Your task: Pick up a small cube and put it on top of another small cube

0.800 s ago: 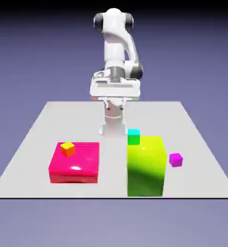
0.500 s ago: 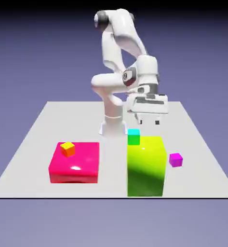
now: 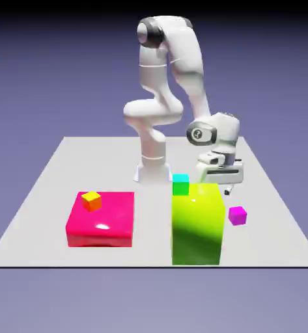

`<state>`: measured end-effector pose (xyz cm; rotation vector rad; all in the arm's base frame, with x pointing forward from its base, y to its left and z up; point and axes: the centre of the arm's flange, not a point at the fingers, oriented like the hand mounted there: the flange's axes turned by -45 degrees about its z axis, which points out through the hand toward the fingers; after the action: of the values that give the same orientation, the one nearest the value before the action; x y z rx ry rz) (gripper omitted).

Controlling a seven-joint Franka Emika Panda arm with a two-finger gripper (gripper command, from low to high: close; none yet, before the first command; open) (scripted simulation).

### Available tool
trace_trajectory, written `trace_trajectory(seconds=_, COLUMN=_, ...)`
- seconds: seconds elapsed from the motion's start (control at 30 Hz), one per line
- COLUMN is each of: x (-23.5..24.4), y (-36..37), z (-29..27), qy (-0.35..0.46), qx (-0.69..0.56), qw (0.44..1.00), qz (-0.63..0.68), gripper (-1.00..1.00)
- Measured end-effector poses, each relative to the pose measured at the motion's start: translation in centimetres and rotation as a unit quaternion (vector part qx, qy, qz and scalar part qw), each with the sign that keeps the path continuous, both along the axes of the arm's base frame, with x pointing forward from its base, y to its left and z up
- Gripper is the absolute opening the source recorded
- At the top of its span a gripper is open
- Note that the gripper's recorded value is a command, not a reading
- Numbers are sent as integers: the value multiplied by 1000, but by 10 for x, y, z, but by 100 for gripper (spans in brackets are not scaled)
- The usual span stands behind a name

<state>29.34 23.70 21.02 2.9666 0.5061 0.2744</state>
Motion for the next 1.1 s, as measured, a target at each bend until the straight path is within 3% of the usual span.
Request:
trace_trajectory(seconds=0.17, x=22, y=-41, z=-20, qy=21, qx=72, qw=978, qz=-194, gripper=0)
trace_trajectory(seconds=0.67, x=29, y=-40, z=-88, qy=21, qx=73, qw=978, qz=-193, gripper=0)
trace_trajectory(seconds=0.7, x=29, y=-41, z=-90, qy=21, qx=72, qw=978, qz=-193, gripper=-100)
trace_trajectory(seconds=1.1, x=26, y=-34, z=-38, qy=22, qx=82, qw=977, qz=-196, gripper=-100)
